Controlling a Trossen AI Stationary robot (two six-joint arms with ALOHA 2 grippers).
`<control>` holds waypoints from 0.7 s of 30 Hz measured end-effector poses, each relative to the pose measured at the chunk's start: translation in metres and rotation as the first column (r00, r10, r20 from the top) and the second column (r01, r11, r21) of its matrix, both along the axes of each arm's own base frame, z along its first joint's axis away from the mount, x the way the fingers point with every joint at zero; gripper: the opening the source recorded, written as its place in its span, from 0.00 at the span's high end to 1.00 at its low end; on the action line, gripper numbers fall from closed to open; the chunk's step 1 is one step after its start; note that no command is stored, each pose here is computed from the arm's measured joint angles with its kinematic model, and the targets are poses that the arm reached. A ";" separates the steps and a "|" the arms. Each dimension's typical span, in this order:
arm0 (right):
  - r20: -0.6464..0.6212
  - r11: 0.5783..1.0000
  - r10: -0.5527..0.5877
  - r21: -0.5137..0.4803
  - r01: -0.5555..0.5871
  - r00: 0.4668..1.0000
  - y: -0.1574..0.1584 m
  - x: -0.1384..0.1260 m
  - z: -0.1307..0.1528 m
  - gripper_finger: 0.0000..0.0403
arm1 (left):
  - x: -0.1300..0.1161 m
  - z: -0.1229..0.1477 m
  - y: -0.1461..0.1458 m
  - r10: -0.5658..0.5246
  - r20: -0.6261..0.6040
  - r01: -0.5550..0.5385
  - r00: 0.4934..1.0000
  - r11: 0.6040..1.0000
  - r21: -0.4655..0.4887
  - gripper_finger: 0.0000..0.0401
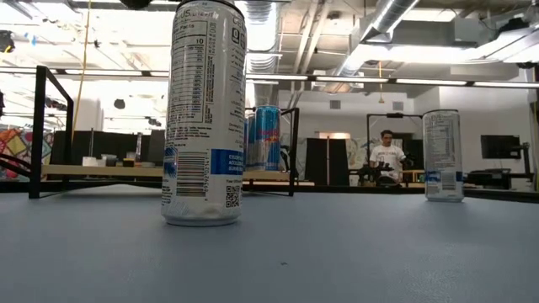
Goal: Place canned beverage on shelf
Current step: Put the white and pink soda can on the shelf aligned with the other white and pink soda cans
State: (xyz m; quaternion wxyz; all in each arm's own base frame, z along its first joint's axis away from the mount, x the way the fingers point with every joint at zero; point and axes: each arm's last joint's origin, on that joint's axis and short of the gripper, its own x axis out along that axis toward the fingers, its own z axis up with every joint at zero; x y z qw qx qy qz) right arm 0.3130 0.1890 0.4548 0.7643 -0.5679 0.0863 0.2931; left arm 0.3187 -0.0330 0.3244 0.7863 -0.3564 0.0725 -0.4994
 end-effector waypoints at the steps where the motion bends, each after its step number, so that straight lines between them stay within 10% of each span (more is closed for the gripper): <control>1: 0.004 1.000 -0.004 0.002 0.004 1.000 -0.001 0.001 0.000 0.42 | 0.002 -0.002 -0.001 -0.010 -0.002 0.010 1.000 1.000 -0.011 0.29; 21: 0.029 0.994 0.080 0.071 -0.082 0.996 -0.041 0.024 0.005 0.41 | 0.003 0.003 -0.029 -0.154 0.067 0.159 0.986 0.984 -0.075 0.29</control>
